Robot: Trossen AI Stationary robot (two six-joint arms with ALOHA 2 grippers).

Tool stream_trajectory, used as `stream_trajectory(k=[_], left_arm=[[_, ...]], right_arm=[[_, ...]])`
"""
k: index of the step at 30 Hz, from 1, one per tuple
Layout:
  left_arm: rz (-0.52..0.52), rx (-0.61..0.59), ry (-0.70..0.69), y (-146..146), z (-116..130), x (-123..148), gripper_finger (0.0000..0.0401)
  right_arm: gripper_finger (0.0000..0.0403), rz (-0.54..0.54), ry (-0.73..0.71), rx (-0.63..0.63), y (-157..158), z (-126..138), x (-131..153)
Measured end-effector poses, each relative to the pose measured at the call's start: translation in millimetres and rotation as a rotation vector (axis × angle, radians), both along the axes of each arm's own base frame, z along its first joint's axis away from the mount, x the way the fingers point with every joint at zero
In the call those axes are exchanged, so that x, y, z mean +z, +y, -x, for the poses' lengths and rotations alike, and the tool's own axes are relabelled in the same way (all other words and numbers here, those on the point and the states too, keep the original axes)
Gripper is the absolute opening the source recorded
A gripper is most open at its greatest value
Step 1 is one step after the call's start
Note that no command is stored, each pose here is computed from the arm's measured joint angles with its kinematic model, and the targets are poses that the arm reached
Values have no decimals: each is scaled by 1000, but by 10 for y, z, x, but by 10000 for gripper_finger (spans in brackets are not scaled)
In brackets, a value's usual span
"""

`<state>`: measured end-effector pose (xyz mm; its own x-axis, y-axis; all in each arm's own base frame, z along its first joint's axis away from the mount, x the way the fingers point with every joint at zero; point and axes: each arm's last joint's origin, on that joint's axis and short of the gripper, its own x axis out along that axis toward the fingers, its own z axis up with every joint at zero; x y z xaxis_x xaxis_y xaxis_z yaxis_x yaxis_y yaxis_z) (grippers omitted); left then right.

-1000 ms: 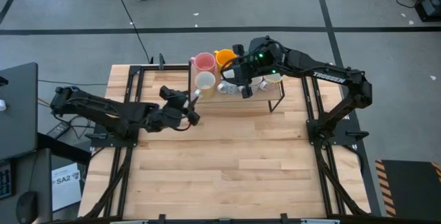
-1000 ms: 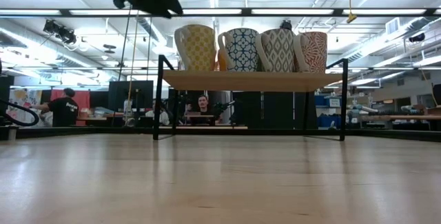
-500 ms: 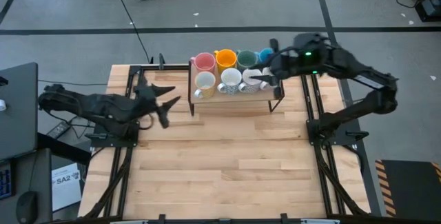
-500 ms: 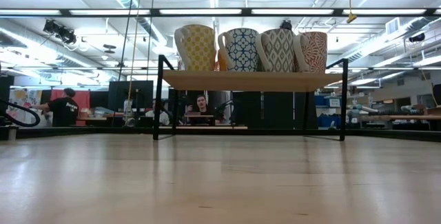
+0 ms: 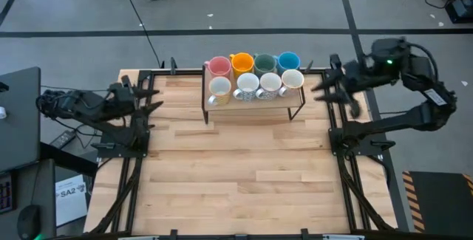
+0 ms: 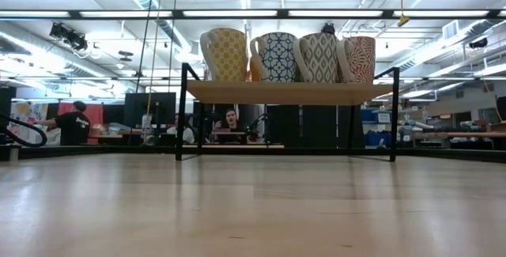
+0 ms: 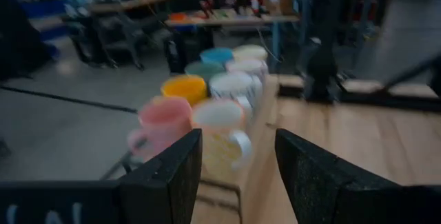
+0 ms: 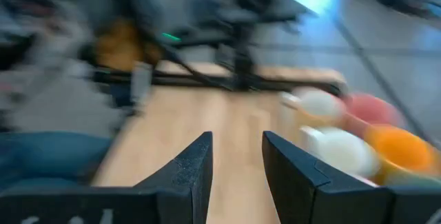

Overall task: Place coffee mugs
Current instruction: Return to Home Position

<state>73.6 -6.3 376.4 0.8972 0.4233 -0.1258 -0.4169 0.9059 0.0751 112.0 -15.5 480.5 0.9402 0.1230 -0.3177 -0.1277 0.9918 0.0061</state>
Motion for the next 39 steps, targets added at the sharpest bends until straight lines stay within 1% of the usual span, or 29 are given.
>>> stream_trajectory(k=[2,3,5,7,9,14,18,21,28,31,33,36,39], left_arm=[[28,-36,26,12,61,-105,189],[41,-44,29,13,70,-179,189],[66,-49,15,8,62,-322,189],[59,-53,13,1,46,-465,189],[37,-67,9,-17,6,-595,189],[-25,-180,-30,-92,-126,-881,189],[-104,-248,-53,-150,-243,-1110,189],[-138,-242,-46,-155,-293,-1265,189],[-129,-184,-81,-88,-274,-1516,189],[-126,-172,-114,-56,-254,-1607,189],[-124,-184,-132,-41,-244,-1659,189],[-123,-200,-149,-17,-224,-1726,189],[-125,-177,-163,16,-200,-1759,189]], right_arm=[[132,-25,-60,109,53,94,-34],[132,-37,-88,143,70,125,-64],[132,-56,-133,164,94,202,-147],[132,-66,-171,159,107,257,-255],[132,-75,-203,127,108,295,-388],[132,-116,-228,68,98,314,-758],[132,-143,-246,18,76,271,-1035],[132,-162,-256,3,59,207,-1241],[132,-156,-266,-4,39,135,-1665],[132,-150,-291,-46,24,128,-1805],[132,-173,-309,-70,18,125,-1890],[132,-185,-319,-70,20,134,-2008],[132,-185,-318,-74,24,158,-2116]])
